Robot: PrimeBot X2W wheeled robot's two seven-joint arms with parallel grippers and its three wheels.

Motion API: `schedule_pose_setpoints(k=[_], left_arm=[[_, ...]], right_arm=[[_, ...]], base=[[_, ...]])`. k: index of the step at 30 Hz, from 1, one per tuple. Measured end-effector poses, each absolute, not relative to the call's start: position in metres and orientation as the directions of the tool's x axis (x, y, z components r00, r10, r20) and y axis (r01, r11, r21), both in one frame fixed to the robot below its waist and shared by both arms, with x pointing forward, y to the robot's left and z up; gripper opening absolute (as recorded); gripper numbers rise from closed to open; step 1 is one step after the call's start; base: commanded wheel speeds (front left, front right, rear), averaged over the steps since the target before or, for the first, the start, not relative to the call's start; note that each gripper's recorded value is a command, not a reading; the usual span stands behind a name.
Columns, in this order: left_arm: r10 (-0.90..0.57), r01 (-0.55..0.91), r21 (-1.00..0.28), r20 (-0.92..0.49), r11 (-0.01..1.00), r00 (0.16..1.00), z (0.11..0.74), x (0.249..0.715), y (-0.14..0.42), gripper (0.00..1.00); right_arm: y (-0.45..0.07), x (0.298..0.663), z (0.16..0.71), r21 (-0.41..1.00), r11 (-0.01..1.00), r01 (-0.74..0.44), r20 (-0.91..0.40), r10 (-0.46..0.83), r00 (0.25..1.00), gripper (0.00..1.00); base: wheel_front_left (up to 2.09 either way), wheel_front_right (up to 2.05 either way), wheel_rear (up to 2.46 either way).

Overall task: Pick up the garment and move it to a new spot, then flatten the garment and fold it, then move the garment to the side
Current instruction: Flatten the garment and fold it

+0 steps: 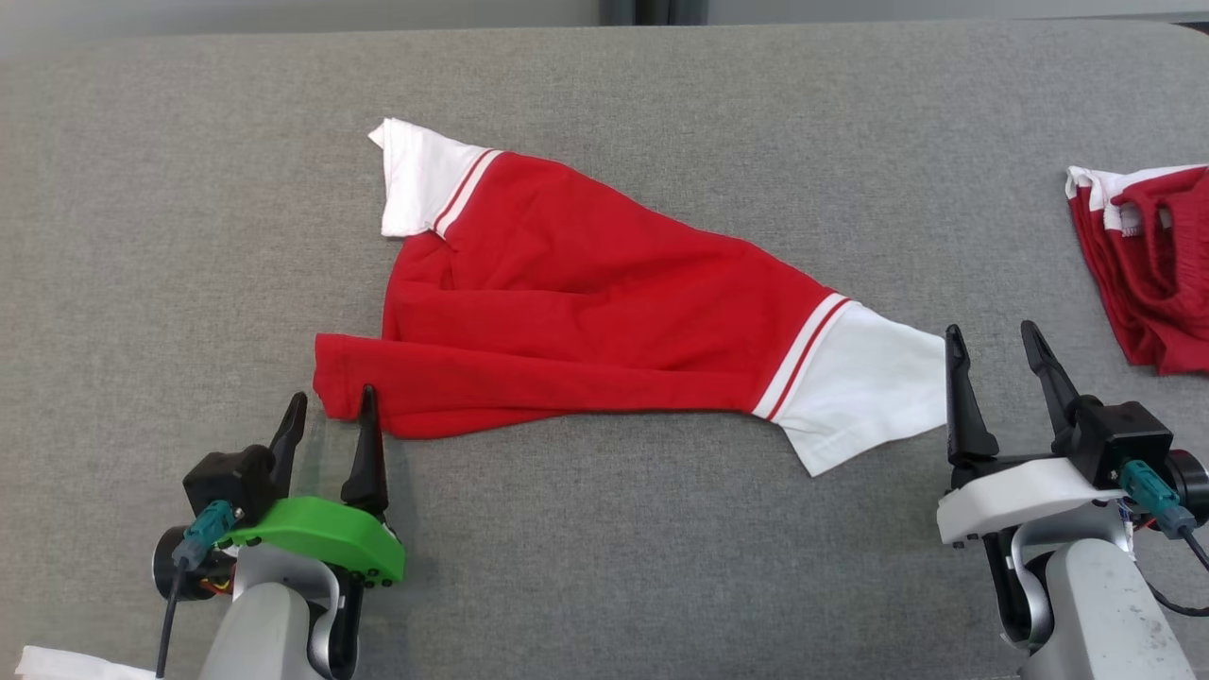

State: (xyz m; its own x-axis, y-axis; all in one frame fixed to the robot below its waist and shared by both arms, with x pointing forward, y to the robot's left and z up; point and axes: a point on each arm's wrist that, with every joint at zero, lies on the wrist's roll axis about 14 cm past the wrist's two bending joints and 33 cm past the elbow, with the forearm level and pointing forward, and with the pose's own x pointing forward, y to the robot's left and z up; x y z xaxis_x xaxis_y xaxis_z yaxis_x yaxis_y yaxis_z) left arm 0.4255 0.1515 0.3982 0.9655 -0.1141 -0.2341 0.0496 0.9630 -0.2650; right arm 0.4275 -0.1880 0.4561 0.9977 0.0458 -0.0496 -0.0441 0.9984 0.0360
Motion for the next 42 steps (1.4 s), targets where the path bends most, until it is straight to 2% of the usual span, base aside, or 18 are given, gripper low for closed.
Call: schedule_pose_setpoints(k=[10,11,12,13,14,15,21,27,35,36,37,42], left_arm=[[-0.153,0.077,-0.297,-0.243,0.952,0.958,0.391,0.433,0.138,1.0],[-0.154,0.079,-0.3,-0.237,0.951,0.959,0.393,0.434,0.138,0.67],[-0.155,0.082,-0.3,-0.227,0.95,0.961,0.396,0.435,0.137,0.45],[-0.155,0.085,-0.3,-0.218,0.95,0.963,0.398,0.436,0.137,0.13],[-0.154,0.086,-0.3,-0.211,0.95,0.965,0.401,0.437,0.138,0.01],[-0.151,0.086,-0.3,-0.199,0.95,0.968,0.404,0.439,0.139,0.0],[-0.152,0.095,-0.286,-0.185,0.954,0.971,0.409,0.437,0.14,0.0],[-0.062,0.02,-0.286,-0.14,0.958,0.988,0.427,0.428,0.168,0.0],[-0.001,-0.047,-0.227,-0.21,0.973,0.978,0.411,0.387,0.19,0.0],[0.007,-0.057,-0.212,-0.228,0.976,0.974,0.407,0.383,0.192,0.11],[0.02,-0.072,-0.208,-0.247,0.976,0.969,0.402,0.379,0.195,1.0],[0.028,-0.062,-0.165,-0.204,0.984,0.979,0.417,0.382,0.199,1.0]], right_arm=[[-0.199,0.427,0.448,0.028,1.0,-0.012,-0.072,0.014,0.997,1.0],[-0.199,0.427,0.448,0.028,1.0,-0.011,-0.073,0.013,0.997,1.0],[-0.199,0.427,0.447,0.029,1.0,-0.011,-0.073,0.013,0.997,1.0],[-0.199,0.427,0.447,0.029,1.0,-0.011,-0.073,0.014,0.997,1.0],[-0.198,0.428,0.447,0.029,1.0,-0.012,-0.073,0.014,0.997,1.0],[-0.198,0.428,0.447,0.03,0.999,-0.012,-0.074,0.014,0.997,1.0],[-0.205,0.428,0.452,0.036,0.999,0.012,-0.06,-0.01,0.998,1.0],[-0.208,0.425,0.469,0.053,0.998,0.022,-0.015,-0.021,1.0,1.0],[-0.196,0.411,0.492,0.074,0.997,-0.014,0.043,0.01,0.999,1.0],[-0.195,0.41,0.495,0.075,0.997,-0.017,0.049,0.014,0.999,1.0],[-0.193,0.408,0.496,0.077,0.997,-0.023,0.053,0.019,0.998,1.0],[-0.178,0.403,0.503,0.09,0.993,-0.071,0.07,0.064,0.995,1.0]], base=[[0.0,0.0,0.0],[0.0,0.0,0.0],[0.0,0.0,0.0],[0.0,0.0,0.0],[0.0,0.0,0.0],[0.0,0.0,0.0],[0.0,0.0,0.0],[0.0,0.0,0.0],[0.0,0.0,0.0],[0.0,0.0,0.0],[0.0,0.0,0.0],[0.0,0.0,0.0]])
